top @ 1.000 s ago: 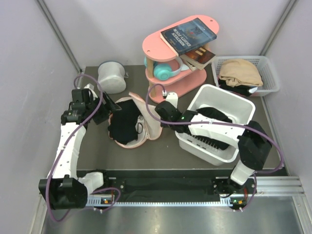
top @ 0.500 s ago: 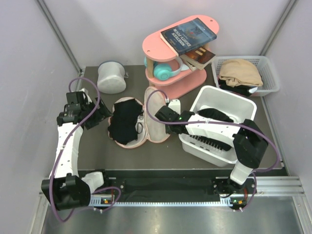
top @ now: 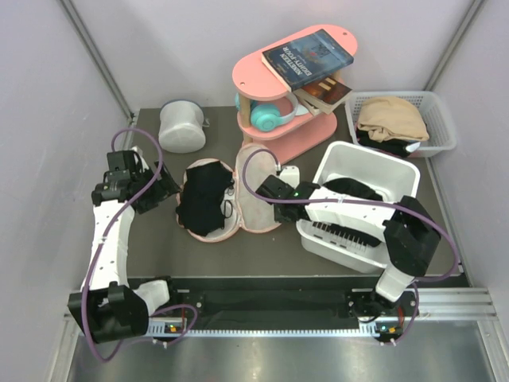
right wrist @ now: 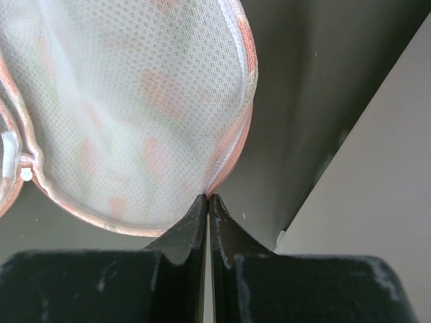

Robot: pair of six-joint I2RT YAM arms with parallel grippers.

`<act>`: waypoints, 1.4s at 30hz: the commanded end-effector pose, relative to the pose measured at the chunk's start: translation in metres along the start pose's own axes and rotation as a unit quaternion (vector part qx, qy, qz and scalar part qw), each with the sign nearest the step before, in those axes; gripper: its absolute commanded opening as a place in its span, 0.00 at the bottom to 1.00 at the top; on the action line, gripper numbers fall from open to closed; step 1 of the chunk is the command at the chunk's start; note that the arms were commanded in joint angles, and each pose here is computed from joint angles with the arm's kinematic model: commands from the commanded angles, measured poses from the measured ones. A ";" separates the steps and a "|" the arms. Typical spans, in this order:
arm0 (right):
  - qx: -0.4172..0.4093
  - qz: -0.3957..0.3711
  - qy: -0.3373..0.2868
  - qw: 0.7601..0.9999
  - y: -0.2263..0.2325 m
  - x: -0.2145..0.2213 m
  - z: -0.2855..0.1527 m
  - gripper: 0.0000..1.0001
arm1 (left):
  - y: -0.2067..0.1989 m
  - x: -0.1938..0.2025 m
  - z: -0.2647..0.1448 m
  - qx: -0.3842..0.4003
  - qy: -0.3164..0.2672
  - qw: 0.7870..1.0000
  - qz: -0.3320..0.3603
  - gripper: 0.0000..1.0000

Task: Unzip the laundry bag and remove the bra

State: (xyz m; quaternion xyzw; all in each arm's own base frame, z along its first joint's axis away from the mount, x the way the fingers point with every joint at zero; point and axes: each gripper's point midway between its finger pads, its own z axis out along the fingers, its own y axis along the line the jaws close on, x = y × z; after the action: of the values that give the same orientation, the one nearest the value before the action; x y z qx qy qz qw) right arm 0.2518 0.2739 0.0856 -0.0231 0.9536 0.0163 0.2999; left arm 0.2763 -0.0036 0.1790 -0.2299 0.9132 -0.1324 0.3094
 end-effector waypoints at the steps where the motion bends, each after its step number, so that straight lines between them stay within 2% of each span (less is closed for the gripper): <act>1: -0.016 0.015 0.003 1.000 -0.005 0.003 -0.020 0.00 | 0.010 0.005 -0.007 -0.017 -0.007 1.000 0.010 0.90; 10: -0.039 -0.022 0.039 0.998 0.016 0.035 -0.031 0.00 | 0.013 0.006 -0.012 -0.023 -0.011 1.000 0.012 0.91; 15: -0.053 -0.023 0.040 0.998 0.022 0.038 -0.040 0.01 | 0.016 0.011 -0.011 -0.028 -0.006 0.999 0.014 0.91; 16: -0.057 -0.021 0.036 0.997 0.024 0.034 -0.042 0.06 | 0.017 0.012 -0.009 -0.027 -0.004 1.000 0.014 0.91; 17: -0.062 -0.021 0.032 0.997 0.025 0.031 -0.046 0.22 | 0.015 0.013 -0.009 -0.023 -0.002 1.000 0.015 0.91; 18: -0.070 -0.019 0.025 0.997 0.028 0.025 -0.050 0.33 | 0.016 0.013 -0.008 -0.022 -0.003 1.000 0.014 0.92; 19: -0.080 -0.019 0.019 0.996 0.031 0.020 -0.056 0.52 | 0.016 0.015 -0.007 -0.020 0.000 1.000 0.015 0.92; 22: -0.132 -0.017 -0.004 0.991 0.046 0.003 -0.075 0.75 | 0.019 0.020 -0.003 -0.024 0.008 1.000 0.014 0.93; 25: -0.206 -0.019 -0.026 0.978 0.069 -0.014 -0.100 0.82 | 0.023 0.027 0.004 -0.028 0.020 0.999 0.001 0.93; 32: -0.292 -0.018 -0.060 0.954 0.097 -0.046 -0.142 0.85 | 0.038 0.044 0.029 -0.053 0.049 0.996 -0.046 0.93; 38: -0.309 -0.009 -0.076 0.948 0.101 -0.062 -0.149 0.85 | 0.035 0.066 0.052 -0.029 0.099 0.992 -0.074 0.85; 42: -0.314 -0.005 -0.077 0.946 0.099 -0.062 -0.149 0.85 | 0.032 0.066 0.063 -0.011 0.095 0.993 -0.071 0.77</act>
State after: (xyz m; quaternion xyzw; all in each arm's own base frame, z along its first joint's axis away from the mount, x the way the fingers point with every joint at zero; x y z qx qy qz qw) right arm 0.2071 0.3638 0.2116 -0.1222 0.8983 0.2734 0.3215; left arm 0.2395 -0.0103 0.0831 -0.2877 0.9316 -0.1331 0.1777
